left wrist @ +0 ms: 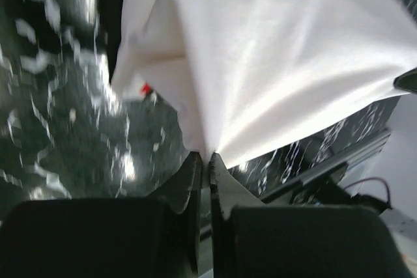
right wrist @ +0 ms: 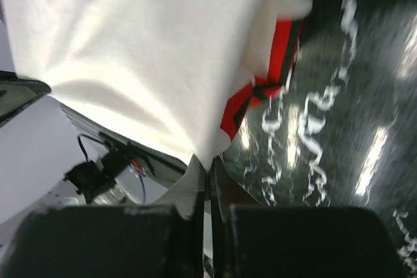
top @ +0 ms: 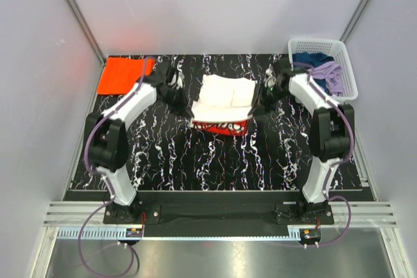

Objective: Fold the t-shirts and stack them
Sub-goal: Fold the tshirt

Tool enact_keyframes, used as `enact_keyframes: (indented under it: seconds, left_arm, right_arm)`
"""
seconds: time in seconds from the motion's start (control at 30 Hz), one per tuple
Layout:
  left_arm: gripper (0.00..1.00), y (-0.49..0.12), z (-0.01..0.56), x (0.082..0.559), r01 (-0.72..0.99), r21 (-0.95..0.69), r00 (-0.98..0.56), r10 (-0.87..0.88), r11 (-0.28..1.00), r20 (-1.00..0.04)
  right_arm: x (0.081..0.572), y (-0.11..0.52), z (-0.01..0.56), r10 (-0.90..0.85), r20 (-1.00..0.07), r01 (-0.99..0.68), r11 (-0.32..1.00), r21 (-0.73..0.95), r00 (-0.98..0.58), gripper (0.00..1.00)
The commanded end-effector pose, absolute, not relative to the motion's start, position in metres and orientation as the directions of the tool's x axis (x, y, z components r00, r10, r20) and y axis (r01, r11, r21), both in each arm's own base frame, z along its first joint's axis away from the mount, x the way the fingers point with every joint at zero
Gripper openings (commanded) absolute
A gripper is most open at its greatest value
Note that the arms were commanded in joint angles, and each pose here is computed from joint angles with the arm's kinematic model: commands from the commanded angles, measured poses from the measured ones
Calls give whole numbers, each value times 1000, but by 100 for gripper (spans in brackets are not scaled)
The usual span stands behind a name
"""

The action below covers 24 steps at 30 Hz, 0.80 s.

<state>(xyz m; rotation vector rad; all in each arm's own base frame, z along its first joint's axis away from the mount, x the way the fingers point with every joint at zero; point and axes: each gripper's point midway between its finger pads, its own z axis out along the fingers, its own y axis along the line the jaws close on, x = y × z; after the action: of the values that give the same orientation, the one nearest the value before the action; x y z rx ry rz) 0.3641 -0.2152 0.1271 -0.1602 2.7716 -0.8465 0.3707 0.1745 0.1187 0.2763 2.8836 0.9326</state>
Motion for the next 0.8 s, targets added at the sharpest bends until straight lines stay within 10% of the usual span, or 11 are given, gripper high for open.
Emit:
enact_keyframes:
  seconds: [0.0,0.5,0.77]
  left_arm:
    - [1,-209,158,321,37,-575,-955,-140,818,-260]
    - [3,-182,102,112,-47,-561,-992,-105,826,-71]
    - [6,-180,148,93,-50,-648,-973,-185,760,-141]
  right_arm:
    - [321,182,148,170,-61,97,785,612,-984,0]
    - [120,182,112,174,99,198,777,597,-980,0]
    - [80,166,133,188,71,194,786,587,-980,0]
